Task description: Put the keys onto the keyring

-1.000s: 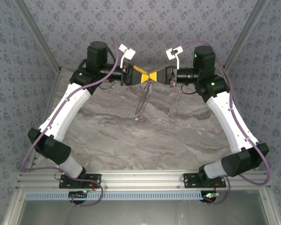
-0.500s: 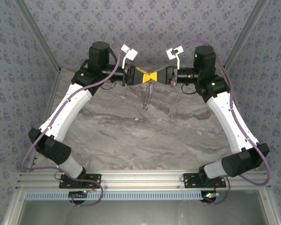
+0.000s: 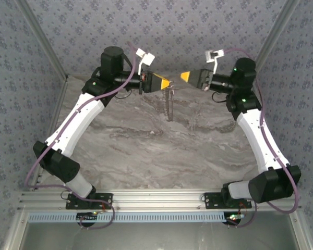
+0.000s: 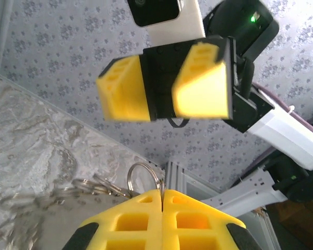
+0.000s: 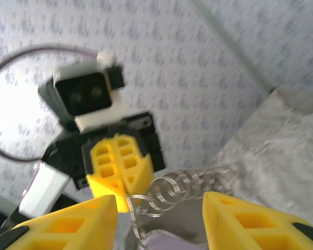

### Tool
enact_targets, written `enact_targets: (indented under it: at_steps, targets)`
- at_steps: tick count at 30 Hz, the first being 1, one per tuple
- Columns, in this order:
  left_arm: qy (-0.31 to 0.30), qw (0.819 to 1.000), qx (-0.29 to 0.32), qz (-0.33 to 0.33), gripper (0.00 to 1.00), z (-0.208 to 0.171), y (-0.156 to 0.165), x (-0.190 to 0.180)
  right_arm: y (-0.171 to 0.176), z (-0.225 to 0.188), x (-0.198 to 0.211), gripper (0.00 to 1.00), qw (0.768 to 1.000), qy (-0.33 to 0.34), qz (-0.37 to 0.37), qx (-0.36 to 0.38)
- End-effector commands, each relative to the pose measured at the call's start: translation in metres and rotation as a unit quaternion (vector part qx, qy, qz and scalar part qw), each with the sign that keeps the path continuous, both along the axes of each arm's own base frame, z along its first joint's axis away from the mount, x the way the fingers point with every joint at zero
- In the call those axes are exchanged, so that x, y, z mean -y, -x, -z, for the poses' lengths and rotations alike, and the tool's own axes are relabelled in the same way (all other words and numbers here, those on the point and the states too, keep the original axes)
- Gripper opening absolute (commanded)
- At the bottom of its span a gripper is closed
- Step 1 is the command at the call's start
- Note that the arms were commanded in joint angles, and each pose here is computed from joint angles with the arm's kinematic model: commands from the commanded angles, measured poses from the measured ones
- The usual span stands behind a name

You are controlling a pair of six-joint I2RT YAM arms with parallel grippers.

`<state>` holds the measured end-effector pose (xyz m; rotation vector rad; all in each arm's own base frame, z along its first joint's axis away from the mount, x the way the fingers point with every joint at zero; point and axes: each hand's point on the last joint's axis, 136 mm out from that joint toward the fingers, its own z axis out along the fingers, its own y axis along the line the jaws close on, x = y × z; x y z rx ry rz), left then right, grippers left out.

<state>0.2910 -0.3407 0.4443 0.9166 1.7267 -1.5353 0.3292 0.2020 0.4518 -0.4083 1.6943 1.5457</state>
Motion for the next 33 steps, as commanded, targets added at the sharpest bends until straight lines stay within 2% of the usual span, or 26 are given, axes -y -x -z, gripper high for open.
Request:
enact_targets:
  at_steps: [1,10,22,25,31,33]
  targets:
    - [0.044,0.998,0.044,-0.027,0.0,-0.037,0.002,-0.008,0.012,-0.041,0.016,0.5,0.997,-0.065,0.014,0.038]
    - [0.086,0.992,0.05,-0.074,0.0,-0.06,-0.008,-0.013,0.012,-0.027,0.003,0.51,0.995,-0.064,0.06,0.045]
    - [0.115,0.988,0.048,-0.089,0.0,-0.073,-0.009,-0.013,0.007,-0.019,-0.04,0.49,0.997,-0.064,0.028,0.04]
    - [0.119,0.986,0.049,-0.102,0.0,-0.074,-0.011,-0.015,0.007,-0.02,-0.043,0.39,0.997,-0.063,0.021,0.041]
    - [0.121,0.984,0.045,-0.121,0.0,-0.073,-0.015,-0.018,0.012,-0.024,-0.052,0.03,0.997,-0.06,0.004,0.046]
    - [0.122,0.983,0.044,-0.131,0.0,-0.074,-0.017,-0.02,0.015,-0.025,-0.055,0.0,0.997,-0.056,0.001,0.048]
